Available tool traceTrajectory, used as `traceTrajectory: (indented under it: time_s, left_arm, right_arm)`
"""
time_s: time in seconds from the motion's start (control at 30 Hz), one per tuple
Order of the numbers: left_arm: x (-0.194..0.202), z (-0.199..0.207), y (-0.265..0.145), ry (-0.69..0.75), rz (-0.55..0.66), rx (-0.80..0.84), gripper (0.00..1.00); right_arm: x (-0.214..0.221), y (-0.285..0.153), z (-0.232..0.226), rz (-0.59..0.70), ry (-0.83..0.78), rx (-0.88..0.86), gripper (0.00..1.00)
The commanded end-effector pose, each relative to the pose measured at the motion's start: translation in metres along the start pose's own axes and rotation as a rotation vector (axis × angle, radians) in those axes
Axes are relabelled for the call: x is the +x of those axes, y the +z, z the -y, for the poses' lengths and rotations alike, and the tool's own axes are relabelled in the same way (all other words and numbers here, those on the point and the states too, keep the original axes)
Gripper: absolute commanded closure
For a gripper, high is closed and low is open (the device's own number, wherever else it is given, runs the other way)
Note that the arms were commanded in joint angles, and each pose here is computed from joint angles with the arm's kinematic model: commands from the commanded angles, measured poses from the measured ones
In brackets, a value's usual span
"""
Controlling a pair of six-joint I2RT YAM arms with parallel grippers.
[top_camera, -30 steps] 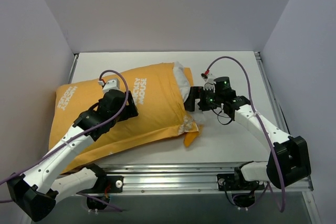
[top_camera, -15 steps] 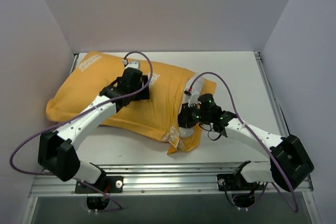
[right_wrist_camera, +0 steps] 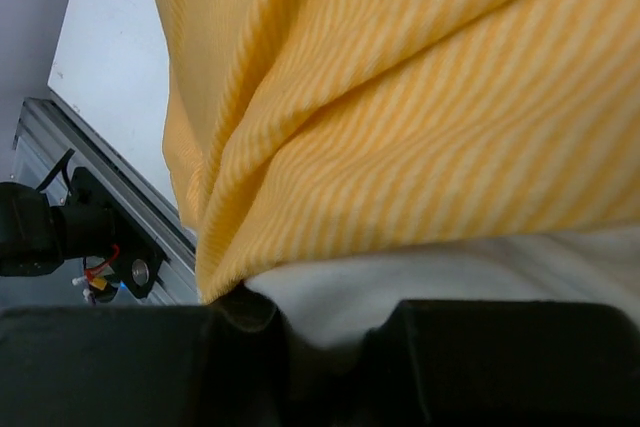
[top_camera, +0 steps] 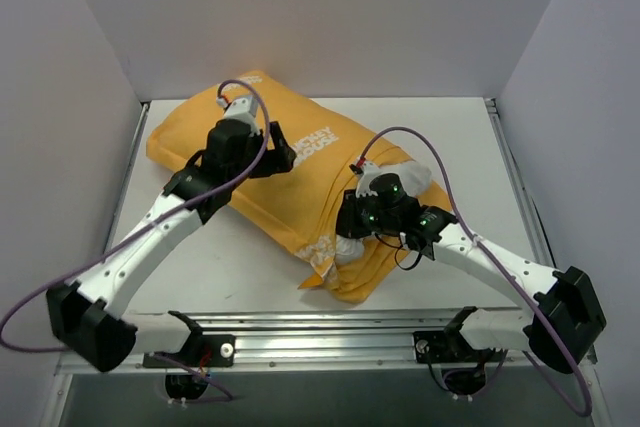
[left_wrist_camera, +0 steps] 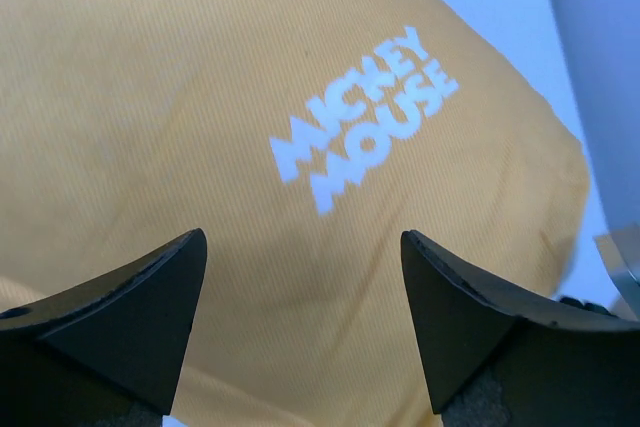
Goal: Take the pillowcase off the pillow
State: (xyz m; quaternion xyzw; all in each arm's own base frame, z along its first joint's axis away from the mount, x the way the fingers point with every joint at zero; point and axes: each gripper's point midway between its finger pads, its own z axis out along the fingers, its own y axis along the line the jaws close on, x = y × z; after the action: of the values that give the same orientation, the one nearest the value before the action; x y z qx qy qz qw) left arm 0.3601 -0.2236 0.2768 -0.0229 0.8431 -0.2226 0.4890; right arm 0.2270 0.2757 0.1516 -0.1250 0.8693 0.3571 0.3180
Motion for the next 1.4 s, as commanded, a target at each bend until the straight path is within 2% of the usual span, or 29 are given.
traceTrajectory:
  time_s: [0.0,0.1,0.13,0.23,0.33,0.37,0.53,0.7,0.77,0.8,0.87,0.9,1.0,1.03,1.1,1.13,1.17,1.3,1.37]
  left_arm:
    - [0.029,-0.017,-0.044,-0.172,-0.053,-0.039,0.14]
    - [0.054,-0.031,-0.066,-0.279,-0.087,-0.076,0.16]
    - [0.076,-0.042,-0.066,-0.301,-0.126,-0.105,0.17]
    - [0.104,-0.045,-0.068,-0.405,-0.151,-0.074,0.19]
    - [0.11,-0.036,-0.061,-0.49,-0.139,-0.01,0.21]
    - [0.122,-0.038,-0.057,-0.5,-0.165,-0.009,0.22]
    - [0.132,-0.033,-0.041,-0.511,-0.183,0.023,0.27]
    - [0.142,-0.034,-0.032,-0.516,-0.192,0.023,0.39]
    - [0.139,-0.032,-0.027,-0.524,-0.175,0.038,0.48]
    - [0.139,-0.031,-0.025,-0.531,-0.174,0.041,0.61]
    - [0.14,-0.034,-0.021,-0.528,-0.17,0.028,0.79]
    - [0.139,-0.038,-0.019,-0.525,-0.162,0.008,0.97]
    - [0.127,-0.069,-0.019,-0.523,-0.078,-0.118,0.98]
    - [0.117,-0.085,-0.024,-0.524,-0.017,-0.181,0.98]
    - [0.101,-0.114,-0.03,-0.543,0.069,-0.274,0.98]
    - [0.091,-0.131,-0.037,-0.541,0.123,-0.338,0.98]
    - [0.082,-0.151,-0.042,-0.547,0.164,-0.395,0.98]
    - [0.06,-0.2,-0.055,-0.54,0.242,-0.545,0.98]
    - [0.05,-0.216,-0.06,-0.517,0.278,-0.601,0.98]
  right_arm:
    - [-0.056,0.002,-0.013,0.152,-0.068,0.026,1.0]
    - [-0.063,0.002,-0.017,0.166,-0.074,0.028,1.0]
    - [-0.064,0.002,-0.018,0.167,-0.073,0.031,1.0]
    - [-0.063,0.003,-0.021,0.153,-0.079,0.03,1.0]
    - [-0.063,0.004,-0.022,0.152,-0.076,0.026,1.0]
    - [-0.063,0.005,-0.022,0.151,-0.073,0.026,1.0]
    - [-0.065,0.008,-0.025,0.157,-0.059,0.016,1.0]
    - [-0.066,0.008,-0.028,0.169,-0.044,0.01,1.0]
    - [-0.064,0.008,-0.029,0.17,-0.039,0.004,1.0]
    - [-0.064,0.008,-0.03,0.168,-0.037,0.0,1.0]
    - [-0.064,0.003,-0.034,0.174,-0.037,-0.007,1.0]
    - [-0.067,-0.001,-0.035,0.186,-0.038,-0.006,1.0]
    - [-0.078,-0.03,-0.037,0.246,-0.041,0.021,1.0]
    - [-0.076,-0.041,-0.024,0.245,-0.036,0.09,1.0]
    - [-0.091,-0.075,-0.02,0.31,-0.038,0.132,1.0]
    - [-0.086,-0.088,-0.007,0.292,-0.026,0.195,1.0]
    - [-0.101,-0.114,-0.003,0.354,-0.019,0.218,1.0]
    - [-0.115,-0.179,0.018,0.44,-0.009,0.346,1.0]
    - [-0.11,-0.197,0.028,0.434,-0.001,0.425,1.0]
